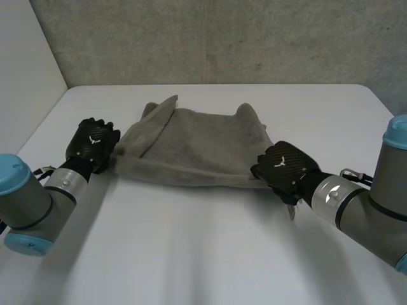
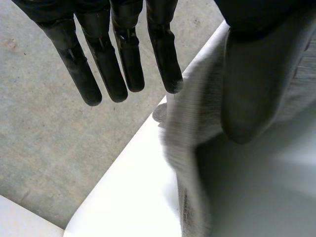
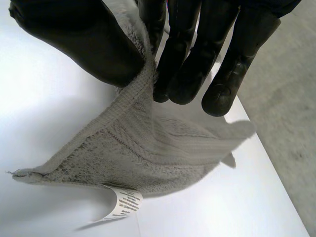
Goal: Fold the towel.
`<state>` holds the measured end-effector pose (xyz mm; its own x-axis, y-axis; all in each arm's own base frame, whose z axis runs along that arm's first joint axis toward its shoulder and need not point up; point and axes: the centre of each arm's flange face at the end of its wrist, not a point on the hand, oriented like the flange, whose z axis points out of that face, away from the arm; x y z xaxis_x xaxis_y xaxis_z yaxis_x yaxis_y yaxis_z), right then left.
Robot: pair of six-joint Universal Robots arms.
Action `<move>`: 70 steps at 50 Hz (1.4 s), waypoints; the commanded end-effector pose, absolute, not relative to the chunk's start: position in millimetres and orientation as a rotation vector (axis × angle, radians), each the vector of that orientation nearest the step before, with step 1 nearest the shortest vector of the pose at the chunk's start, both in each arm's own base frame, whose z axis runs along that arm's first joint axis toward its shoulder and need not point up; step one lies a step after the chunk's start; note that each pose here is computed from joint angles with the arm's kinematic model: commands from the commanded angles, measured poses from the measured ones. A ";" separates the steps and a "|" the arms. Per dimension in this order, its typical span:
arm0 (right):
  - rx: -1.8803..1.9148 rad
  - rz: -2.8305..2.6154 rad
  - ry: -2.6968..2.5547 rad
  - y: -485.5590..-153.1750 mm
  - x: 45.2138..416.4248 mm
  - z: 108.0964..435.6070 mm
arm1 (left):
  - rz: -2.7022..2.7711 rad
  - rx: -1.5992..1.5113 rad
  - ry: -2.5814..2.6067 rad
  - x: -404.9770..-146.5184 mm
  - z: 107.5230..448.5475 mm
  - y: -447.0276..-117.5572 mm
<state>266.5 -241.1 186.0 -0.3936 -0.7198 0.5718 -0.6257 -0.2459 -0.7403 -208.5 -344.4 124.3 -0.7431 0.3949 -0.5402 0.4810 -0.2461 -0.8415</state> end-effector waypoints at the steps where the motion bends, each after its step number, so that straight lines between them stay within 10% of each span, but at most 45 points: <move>1: -1.513 -1.752 2.027 -259.5 248.0 183.6 | -2.155 1.109 1.912 -209.3 114.7 -344.7; 59: -1.114 -1.624 2.341 -267.5 223.6 130.0 | -2.182 0.963 2.064 -194.4 136.7 -343.3; 70: -1.030 -2.018 2.178 -289.3 217.7 215.8 | -2.119 0.930 2.162 -185.8 169.9 -335.1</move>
